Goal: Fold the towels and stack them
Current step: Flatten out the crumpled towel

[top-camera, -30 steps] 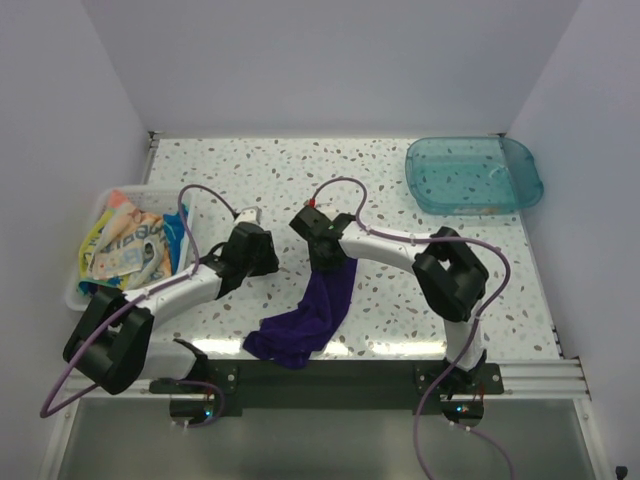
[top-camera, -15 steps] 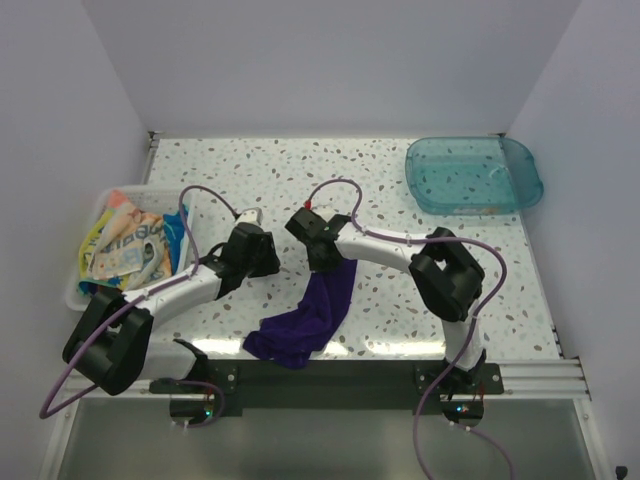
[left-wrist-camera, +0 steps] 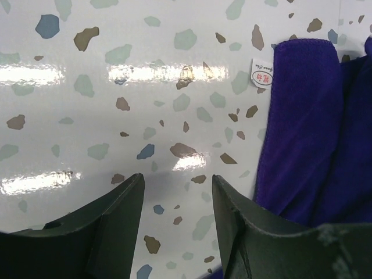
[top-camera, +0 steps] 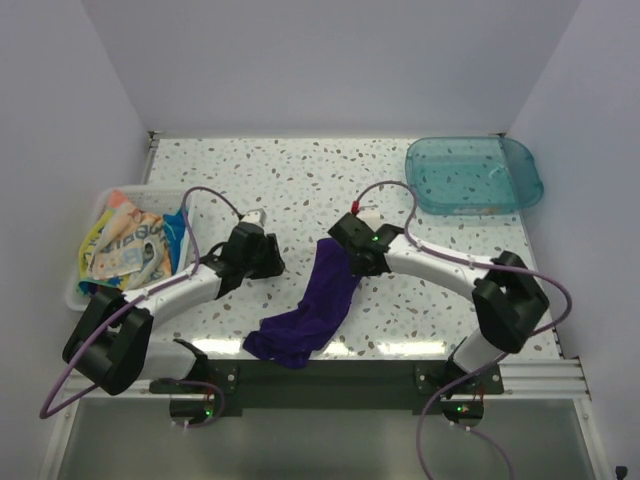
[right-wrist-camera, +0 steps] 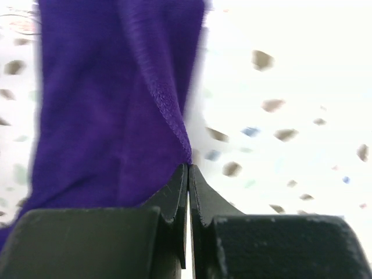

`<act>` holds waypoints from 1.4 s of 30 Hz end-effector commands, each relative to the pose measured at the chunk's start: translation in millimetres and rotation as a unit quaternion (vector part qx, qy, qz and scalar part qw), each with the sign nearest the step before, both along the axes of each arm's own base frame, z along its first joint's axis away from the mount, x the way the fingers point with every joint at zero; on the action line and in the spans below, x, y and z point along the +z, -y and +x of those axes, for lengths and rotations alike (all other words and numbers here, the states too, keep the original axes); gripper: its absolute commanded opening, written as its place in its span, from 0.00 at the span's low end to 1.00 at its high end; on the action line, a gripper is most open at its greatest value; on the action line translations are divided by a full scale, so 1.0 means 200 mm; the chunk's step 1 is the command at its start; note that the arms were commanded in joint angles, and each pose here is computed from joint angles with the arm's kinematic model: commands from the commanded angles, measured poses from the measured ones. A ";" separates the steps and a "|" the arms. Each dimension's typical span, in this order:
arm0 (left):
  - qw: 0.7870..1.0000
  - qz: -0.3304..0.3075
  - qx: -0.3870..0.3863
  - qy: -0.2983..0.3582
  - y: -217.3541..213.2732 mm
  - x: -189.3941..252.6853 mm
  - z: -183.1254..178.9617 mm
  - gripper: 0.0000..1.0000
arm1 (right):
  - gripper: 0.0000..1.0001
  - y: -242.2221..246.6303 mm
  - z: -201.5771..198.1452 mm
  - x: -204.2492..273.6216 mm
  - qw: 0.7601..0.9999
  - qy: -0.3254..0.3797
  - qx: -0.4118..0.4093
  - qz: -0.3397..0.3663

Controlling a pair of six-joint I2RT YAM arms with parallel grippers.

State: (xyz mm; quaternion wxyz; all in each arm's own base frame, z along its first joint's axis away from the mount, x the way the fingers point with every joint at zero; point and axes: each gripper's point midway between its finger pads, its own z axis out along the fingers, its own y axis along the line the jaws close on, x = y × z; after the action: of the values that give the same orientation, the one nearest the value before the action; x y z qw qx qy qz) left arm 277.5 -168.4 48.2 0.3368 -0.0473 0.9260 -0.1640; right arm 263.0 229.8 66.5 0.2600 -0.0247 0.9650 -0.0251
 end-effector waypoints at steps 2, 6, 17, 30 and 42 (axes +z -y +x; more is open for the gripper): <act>0.999 -0.028 -0.020 0.022 0.08 0.11 0.06 0.56 | 0.00 0.24 -0.07 0.00 0.996 0.037 -0.083 0.011; 0.998 -0.031 -0.039 0.027 0.14 0.14 0.08 0.56 | 0.00 0.45 -0.15 -0.11 0.986 0.025 -0.159 0.031; 0.992 0.001 -0.119 0.039 0.46 0.16 0.15 0.57 | 0.29 0.65 -0.16 -0.09 0.982 0.042 -0.181 0.038; 0.972 0.011 -0.230 0.050 0.89 0.17 0.34 0.59 | 0.48 0.81 0.23 -0.02 0.980 0.039 -0.178 0.083; 0.963 0.050 -0.265 0.001 0.98 -0.06 0.21 0.58 | 0.46 0.72 0.32 -0.17 0.980 0.003 -0.159 0.116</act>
State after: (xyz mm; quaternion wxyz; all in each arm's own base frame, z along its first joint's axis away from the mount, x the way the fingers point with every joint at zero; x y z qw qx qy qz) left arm 321.0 -360.6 35.7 0.2836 0.2006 0.9146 -0.2071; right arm 308.2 76.2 23.6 0.2358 0.1680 0.9570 0.0188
